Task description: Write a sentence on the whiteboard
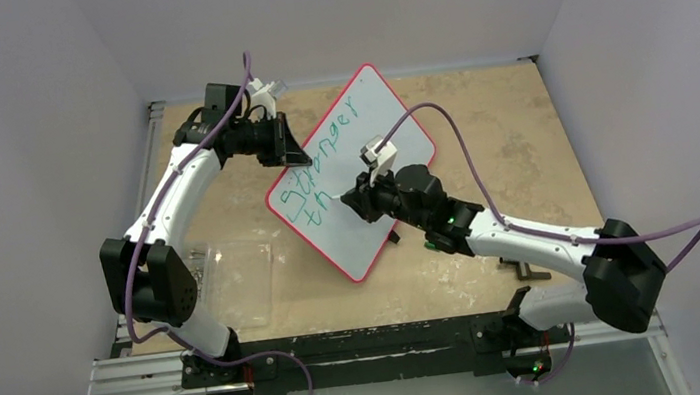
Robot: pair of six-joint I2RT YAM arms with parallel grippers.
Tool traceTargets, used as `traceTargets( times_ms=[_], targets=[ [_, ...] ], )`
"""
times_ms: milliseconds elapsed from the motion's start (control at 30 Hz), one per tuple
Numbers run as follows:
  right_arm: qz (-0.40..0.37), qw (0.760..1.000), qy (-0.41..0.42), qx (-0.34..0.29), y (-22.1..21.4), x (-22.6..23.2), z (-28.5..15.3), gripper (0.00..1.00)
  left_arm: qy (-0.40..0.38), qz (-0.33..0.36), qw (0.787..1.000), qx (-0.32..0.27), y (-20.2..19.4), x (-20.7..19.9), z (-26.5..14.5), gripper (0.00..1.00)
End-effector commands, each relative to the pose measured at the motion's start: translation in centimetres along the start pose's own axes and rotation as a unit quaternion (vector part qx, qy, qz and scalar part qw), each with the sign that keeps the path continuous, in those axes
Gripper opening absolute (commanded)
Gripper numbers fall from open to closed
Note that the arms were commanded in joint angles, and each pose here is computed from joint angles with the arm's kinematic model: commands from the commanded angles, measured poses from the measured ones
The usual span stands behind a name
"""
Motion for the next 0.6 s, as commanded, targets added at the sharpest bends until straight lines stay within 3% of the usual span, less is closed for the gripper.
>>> traceTargets(
  times_ms=[0,567],
  targets=[
    [0.002,0.999,-0.014,0.032,-1.5,-0.4,-0.7,0.0,-0.001,0.022,0.999,-0.04,0.5,-1.6,-1.8,0.0],
    [0.009,0.999,-0.024,-0.036,4.0,-0.6,-1.4,0.0,0.0,0.022,0.999,-0.039,0.4,-1.6,-1.8,0.0]
  ],
)
Point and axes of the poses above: each gripper's point midway between its finger pads, its own z axis out along the fingers, its own x axis along the line the jaws close on, y = z × x, the point moved 8 cm from there along -z, back along the fingers, and after that the axes turned 15 degrees about -z, right-handed, at the moved point
